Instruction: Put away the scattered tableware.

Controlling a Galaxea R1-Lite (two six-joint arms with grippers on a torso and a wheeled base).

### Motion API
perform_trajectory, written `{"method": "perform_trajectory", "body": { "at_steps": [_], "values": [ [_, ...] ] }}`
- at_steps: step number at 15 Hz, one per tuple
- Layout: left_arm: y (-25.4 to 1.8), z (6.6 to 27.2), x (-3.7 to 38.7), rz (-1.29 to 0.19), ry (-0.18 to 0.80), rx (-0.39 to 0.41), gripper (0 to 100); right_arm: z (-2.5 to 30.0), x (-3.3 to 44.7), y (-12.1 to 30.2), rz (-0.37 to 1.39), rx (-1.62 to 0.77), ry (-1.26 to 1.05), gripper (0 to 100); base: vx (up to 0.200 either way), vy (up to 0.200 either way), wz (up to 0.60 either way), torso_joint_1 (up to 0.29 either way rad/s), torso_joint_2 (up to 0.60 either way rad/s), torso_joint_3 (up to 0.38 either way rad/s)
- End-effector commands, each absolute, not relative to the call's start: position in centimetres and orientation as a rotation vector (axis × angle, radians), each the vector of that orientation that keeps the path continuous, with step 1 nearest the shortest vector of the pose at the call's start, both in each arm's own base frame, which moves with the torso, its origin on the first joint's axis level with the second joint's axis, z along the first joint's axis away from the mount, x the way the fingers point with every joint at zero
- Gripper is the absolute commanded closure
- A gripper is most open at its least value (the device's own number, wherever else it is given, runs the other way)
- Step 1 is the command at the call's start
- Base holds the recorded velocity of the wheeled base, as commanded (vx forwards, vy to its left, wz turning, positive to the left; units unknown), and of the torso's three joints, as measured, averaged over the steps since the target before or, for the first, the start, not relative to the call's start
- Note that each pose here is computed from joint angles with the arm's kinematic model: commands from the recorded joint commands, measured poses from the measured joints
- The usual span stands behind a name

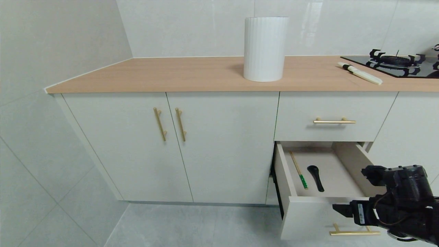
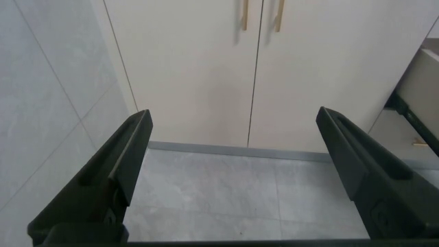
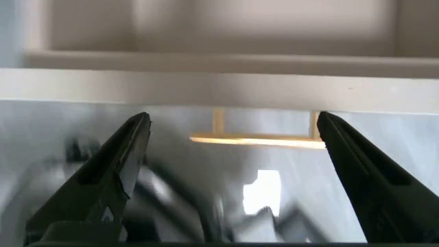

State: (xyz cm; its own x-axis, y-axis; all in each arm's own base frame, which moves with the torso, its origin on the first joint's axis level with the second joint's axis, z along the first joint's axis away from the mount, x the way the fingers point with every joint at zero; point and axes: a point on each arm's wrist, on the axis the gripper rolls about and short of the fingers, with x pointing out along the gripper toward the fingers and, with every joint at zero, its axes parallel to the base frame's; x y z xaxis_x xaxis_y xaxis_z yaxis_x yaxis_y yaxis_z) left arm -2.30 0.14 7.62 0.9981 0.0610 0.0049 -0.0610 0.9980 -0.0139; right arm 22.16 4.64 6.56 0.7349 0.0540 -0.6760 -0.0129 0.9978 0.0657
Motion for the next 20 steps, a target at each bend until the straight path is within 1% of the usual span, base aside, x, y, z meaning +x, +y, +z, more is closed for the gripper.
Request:
{"method": "perform_trajectory", "body": {
  "at_steps": [1,6,9,12,15,17,20],
  "values": [
    [0.1,7.6,-2.3,0.061,-0.005,-0.014,0,4.2,23.4,4.9,0.034,0.05,0.78,0,0.0,0.0,0.0,0.0,0.0,0.0],
    [0.1,7.6,-2.3,0.061,-0.005,-0.014,0,1.7,26.8,5.6,0.05,0.073,0.611,0,0.0,0.0,0.0,0.0,0.0,0.0],
    [0.1,7.6,-2.3,0.061,-0.005,-0.014,0,0.3,28.4,5.9,0.056,0.067,0.556,0,0.0,0.0,0.0,0.0,0.0,0.0],
    [0.1,7.6,-2.3,0.061,-0.005,-0.014,0,0.5,29.2,5.9,0.052,0.075,0.529,0,0.0,0.0,0.0,0.0,0.0,0.0],
    [0.1,7.6,-2.3,0.061,-0.005,-0.014,0,1.1,31.6,6.2,0.051,0.093,0.453,0,0.0,0.0,0.0,0.0,0.0,0.0],
    [0.1,7.6,-2.3,0.061,-0.005,-0.014,0,1.0,32.2,6.2,0.044,0.096,0.439,0,0.0,0.0,0.0,0.0,0.0,0.0],
    [0.1,7.6,-2.3,0.061,-0.005,-0.014,0,1.0,34.4,5.9,0.006,0.1,0.387,0,0.0,0.0,0.0,0.0,0.0,0.0]
  ]
}}
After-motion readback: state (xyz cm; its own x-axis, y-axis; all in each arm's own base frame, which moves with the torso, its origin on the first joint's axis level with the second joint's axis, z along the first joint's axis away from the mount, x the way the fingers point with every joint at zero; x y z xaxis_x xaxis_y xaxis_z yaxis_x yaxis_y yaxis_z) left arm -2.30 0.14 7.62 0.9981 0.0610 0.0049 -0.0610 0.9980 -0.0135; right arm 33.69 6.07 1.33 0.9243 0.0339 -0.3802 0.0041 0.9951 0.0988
